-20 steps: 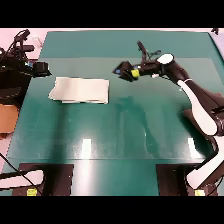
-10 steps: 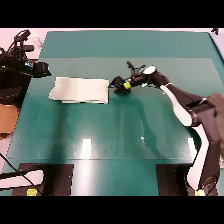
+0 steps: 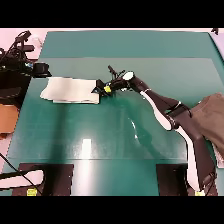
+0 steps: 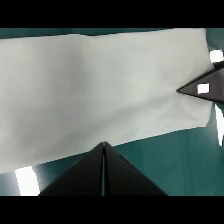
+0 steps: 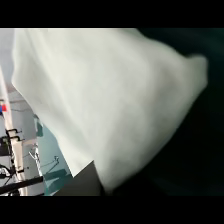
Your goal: Fold the shirts.
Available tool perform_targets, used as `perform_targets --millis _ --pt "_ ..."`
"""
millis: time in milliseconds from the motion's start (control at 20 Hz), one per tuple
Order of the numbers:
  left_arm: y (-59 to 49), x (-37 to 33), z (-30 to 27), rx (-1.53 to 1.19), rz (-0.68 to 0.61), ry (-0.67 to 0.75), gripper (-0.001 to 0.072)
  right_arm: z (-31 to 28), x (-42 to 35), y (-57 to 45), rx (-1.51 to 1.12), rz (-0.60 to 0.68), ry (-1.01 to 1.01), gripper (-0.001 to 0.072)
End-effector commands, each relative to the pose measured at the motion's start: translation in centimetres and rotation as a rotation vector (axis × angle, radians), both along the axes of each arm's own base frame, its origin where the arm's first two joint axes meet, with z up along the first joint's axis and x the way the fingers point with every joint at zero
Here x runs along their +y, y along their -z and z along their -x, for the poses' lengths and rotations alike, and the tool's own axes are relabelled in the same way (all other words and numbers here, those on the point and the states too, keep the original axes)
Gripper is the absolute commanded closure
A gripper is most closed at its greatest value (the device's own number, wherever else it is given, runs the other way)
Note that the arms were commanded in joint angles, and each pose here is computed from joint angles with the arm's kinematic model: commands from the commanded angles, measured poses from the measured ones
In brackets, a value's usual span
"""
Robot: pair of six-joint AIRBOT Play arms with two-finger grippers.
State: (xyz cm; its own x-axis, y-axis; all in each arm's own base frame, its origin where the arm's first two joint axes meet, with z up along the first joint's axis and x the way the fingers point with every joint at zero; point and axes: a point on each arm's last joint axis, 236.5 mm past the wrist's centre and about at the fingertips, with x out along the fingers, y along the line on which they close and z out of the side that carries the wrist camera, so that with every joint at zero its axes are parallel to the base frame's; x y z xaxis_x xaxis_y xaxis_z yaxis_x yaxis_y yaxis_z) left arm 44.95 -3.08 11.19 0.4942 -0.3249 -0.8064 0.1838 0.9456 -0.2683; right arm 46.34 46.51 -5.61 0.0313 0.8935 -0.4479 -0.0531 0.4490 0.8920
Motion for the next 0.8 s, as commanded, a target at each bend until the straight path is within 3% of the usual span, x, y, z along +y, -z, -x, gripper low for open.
perform_targets --millis 0,250,450,600,750 --pt "0.2 -0.1 0.6 0.025 0.002 0.011 0.0685 -0.8 1.7 -3.4 -0.01 -0.108 0.05 0.07" --pt "0.4 -0.3 1.1 0.051 0.014 0.005 0.0685 -5.8 -3.2 -15.8 -0.196 -0.201 0.201 0.0702" --pt "0.6 -0.9 2.1 0.098 0.038 0.015 0.0686 -11.4 -16.1 -30.2 -0.375 -0.293 0.491 0.0703" --pt "0.7 -1.3 2.7 0.123 0.057 0.023 0.0685 -12.5 -28.9 -36.5 -0.443 -0.2 0.738 0.0703" --pt "0.8 -1.5 3.1 0.147 0.069 0.016 0.0685 -9.9 -40.6 -37.6 -0.394 -0.007 0.912 0.0703"
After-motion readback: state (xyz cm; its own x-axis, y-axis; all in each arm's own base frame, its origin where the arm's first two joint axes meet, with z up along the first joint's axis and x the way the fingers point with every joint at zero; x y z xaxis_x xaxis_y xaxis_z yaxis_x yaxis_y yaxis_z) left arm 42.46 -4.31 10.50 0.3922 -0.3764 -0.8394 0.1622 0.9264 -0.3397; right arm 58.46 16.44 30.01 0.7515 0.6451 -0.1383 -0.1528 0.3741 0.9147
